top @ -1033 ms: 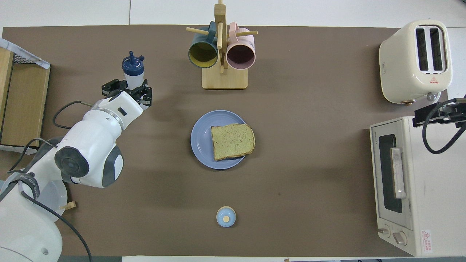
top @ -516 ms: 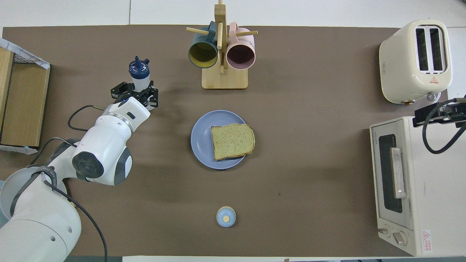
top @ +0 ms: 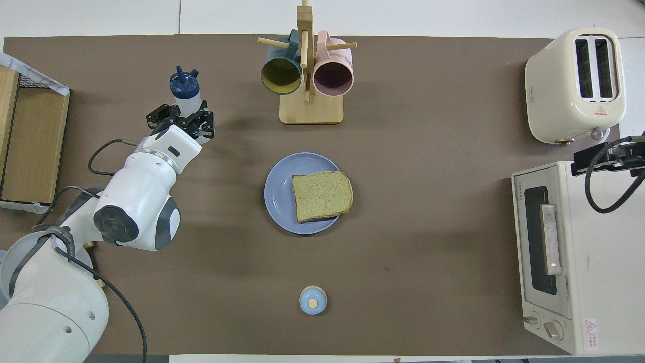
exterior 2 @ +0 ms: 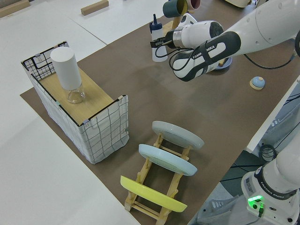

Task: Put bread on plate and add seasoning
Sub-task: 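Carry the bottle with the left gripper beyond the plate near the mug rack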

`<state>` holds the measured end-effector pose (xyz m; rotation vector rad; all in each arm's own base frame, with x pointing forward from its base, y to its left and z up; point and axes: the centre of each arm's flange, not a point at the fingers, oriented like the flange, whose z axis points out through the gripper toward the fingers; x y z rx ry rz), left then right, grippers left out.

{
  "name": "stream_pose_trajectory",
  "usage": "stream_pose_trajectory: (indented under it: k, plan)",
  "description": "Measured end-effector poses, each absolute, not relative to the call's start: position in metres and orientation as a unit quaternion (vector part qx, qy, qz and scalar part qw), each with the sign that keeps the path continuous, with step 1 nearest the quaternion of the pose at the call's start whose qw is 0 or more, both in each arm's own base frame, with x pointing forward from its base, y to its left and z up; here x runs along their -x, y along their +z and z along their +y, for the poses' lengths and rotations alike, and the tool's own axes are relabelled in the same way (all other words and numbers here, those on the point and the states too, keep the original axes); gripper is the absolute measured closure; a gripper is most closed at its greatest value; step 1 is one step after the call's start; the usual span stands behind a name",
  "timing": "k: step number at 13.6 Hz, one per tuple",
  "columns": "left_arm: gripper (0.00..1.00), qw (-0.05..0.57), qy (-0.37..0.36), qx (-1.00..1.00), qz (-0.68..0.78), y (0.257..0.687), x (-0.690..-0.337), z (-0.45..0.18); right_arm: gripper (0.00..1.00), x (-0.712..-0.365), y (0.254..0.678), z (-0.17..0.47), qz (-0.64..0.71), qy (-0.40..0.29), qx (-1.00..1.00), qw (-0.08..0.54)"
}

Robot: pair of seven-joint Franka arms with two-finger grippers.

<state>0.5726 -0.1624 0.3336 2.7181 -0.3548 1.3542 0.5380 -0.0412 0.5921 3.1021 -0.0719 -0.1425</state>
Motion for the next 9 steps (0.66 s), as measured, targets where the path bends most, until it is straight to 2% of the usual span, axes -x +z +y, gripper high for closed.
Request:
stream_pose_trajectory:
  k: [9]
  plan:
    - [0.59,0.076,0.481,-0.871,-0.063,0.366,-0.605,-0.177,0.00,-0.538,0.592,-0.041,-0.023,-0.046,-0.999,0.018]
